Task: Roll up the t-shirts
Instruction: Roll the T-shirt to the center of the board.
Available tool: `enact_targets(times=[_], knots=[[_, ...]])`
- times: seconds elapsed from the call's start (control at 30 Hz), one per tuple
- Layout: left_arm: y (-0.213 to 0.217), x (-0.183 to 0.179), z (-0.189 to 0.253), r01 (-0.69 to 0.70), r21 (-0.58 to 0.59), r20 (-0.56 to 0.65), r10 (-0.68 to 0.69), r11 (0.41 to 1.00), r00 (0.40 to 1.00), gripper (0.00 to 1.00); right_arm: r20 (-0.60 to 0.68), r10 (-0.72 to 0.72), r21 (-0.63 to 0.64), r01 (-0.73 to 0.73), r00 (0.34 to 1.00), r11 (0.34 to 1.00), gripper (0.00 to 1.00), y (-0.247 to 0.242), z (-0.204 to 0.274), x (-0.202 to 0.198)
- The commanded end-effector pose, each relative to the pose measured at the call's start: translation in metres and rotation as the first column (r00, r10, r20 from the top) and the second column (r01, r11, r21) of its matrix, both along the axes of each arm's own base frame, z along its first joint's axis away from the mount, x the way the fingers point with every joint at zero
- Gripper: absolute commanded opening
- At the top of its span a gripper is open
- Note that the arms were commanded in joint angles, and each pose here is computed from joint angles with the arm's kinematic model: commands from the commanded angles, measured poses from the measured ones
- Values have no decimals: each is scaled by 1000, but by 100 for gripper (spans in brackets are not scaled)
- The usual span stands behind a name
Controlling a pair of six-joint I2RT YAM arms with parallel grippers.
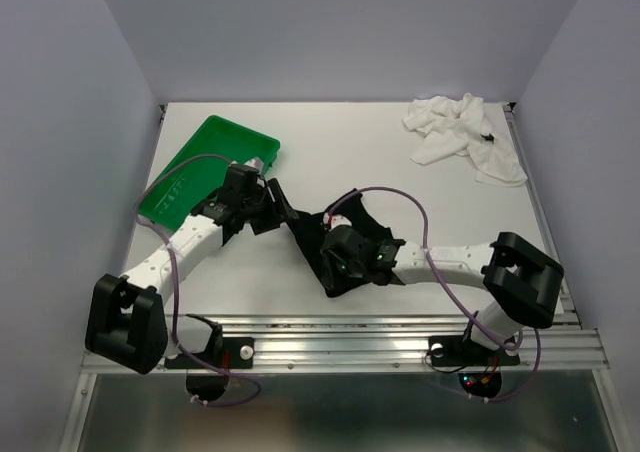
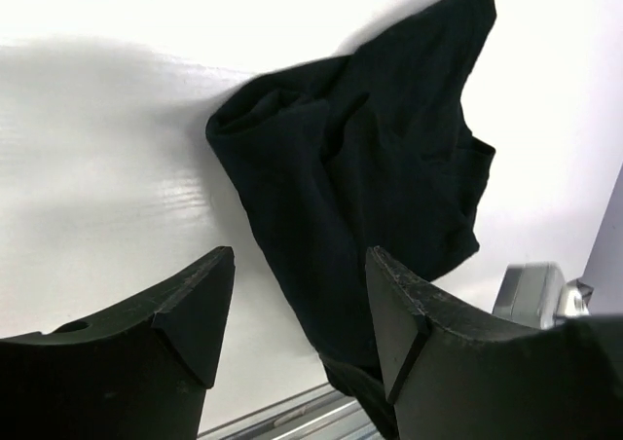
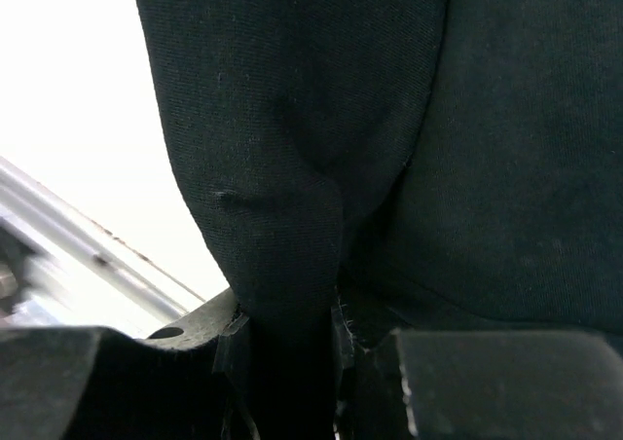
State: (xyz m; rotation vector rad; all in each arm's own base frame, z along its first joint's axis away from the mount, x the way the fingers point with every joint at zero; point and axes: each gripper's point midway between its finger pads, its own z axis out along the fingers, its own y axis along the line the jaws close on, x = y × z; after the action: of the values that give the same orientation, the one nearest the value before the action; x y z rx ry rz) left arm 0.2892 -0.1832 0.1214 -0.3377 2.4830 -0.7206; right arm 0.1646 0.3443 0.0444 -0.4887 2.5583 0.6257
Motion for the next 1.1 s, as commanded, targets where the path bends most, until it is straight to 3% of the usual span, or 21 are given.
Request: enact_targets(times=[0.0, 0.13, 0.37, 0.5, 1.07], knots=[[-2, -14, 12, 48, -42, 45, -46, 998, 998, 65, -101, 52, 229, -27, 994, 973, 1, 25, 26, -11], [-4, -24, 7, 65, -71, 44, -62, 995, 997, 54, -185, 36, 301, 22, 982, 953, 1, 18, 20, -16], [-15, -28, 0, 117, -120, 41, -113, 986, 993, 15, -271, 19, 388, 91, 962, 917, 1, 8, 16, -15], [-24, -28, -7, 138, -127, 26, -136, 982, 990, 0, -320, 20, 419, 122, 947, 900, 1, 3, 13, -17], [-72, 4, -12, 223, -112, 29, -221, 968, 975, 0, -420, 6, 451, 203, 907, 869, 1, -24, 8, -9]])
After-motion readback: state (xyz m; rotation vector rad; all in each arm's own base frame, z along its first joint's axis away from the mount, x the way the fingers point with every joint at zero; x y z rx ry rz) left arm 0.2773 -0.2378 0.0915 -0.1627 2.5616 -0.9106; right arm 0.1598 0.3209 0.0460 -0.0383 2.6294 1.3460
